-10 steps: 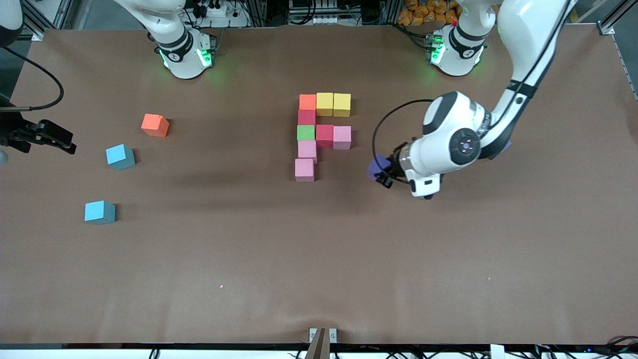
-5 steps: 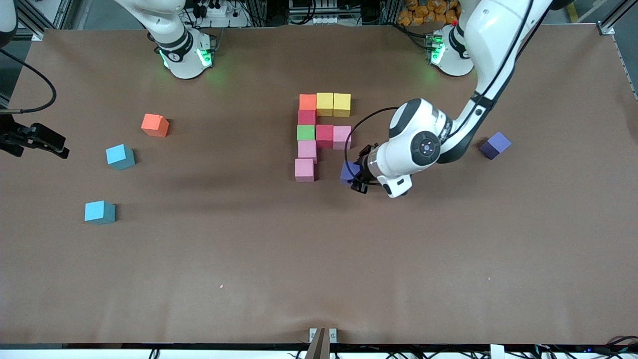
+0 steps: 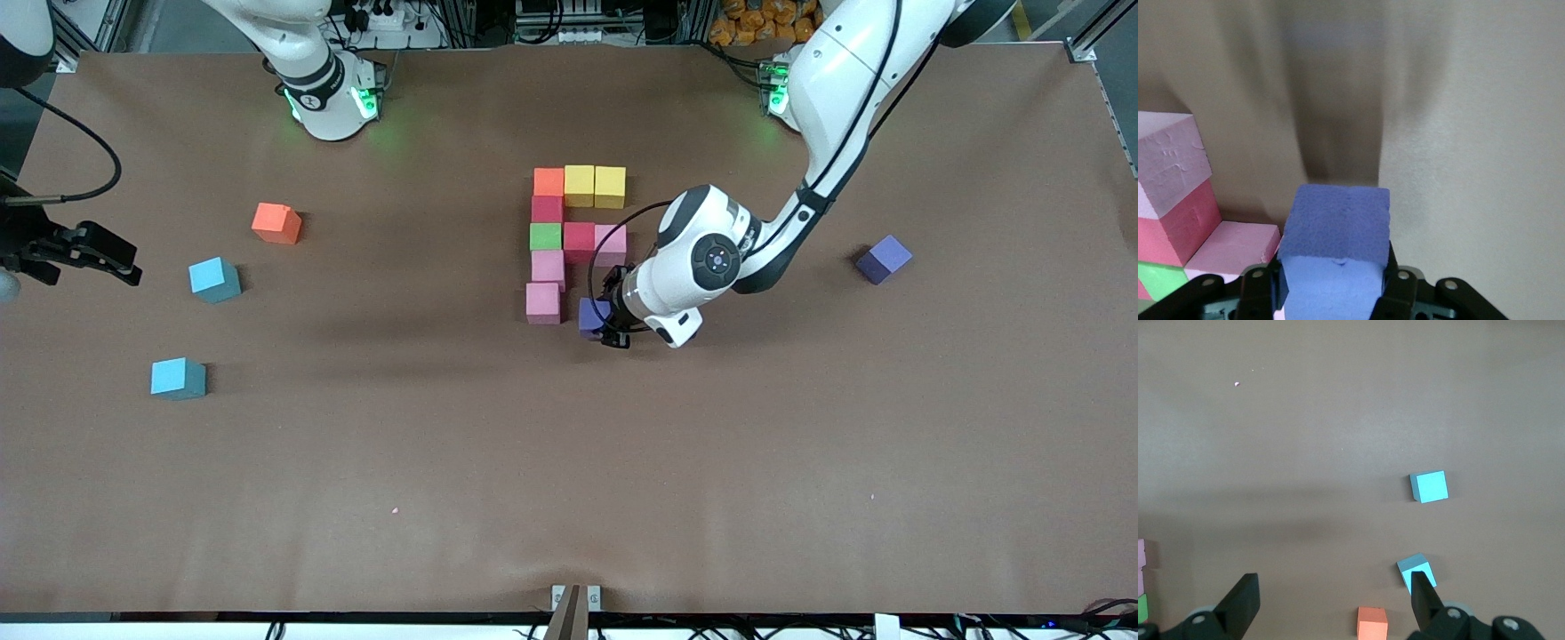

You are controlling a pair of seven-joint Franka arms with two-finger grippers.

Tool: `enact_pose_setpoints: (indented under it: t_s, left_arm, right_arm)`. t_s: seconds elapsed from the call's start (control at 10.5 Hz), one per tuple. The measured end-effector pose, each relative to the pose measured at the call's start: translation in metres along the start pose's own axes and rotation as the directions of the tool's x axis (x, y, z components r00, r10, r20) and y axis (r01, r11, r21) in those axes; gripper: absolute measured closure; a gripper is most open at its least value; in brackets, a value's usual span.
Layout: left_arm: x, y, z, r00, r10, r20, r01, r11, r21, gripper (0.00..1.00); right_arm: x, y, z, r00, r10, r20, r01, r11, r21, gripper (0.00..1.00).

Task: Arrange 11 blocks into digit 3
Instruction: 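Carry the purple block with the left gripper toward the column base, then lower the purple block beside the bottom pink block and open the left gripper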

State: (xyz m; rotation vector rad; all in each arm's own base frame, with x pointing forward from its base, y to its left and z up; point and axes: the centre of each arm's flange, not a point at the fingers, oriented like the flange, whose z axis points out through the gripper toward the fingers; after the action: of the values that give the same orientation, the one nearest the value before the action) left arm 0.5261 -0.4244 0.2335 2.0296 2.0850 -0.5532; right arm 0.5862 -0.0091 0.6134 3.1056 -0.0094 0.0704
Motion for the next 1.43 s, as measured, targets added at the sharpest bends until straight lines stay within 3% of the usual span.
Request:
enact_pose_setpoints:
  t_s: [1.05, 1.43]
  left_arm:
    - [-0.009, -0.017, 0.038, 1.000, 0.002, 0.012, -0.001, 1.000, -0.009, 0.46]
    - [-0.009, -0.024, 0.047, 1.000, 0.002, 0.013, -0.002, 1.000, -0.012, 0.46]
  right_arm:
    - [0.004, 0.008, 0.001, 1.000, 0.021, -0.005, -0.021, 1.000, -0.015, 0.00]
    - [0.004, 0.005, 0.001, 0.999, 0.033, -0.001, -0.033, 0.998, 0.049, 0.00]
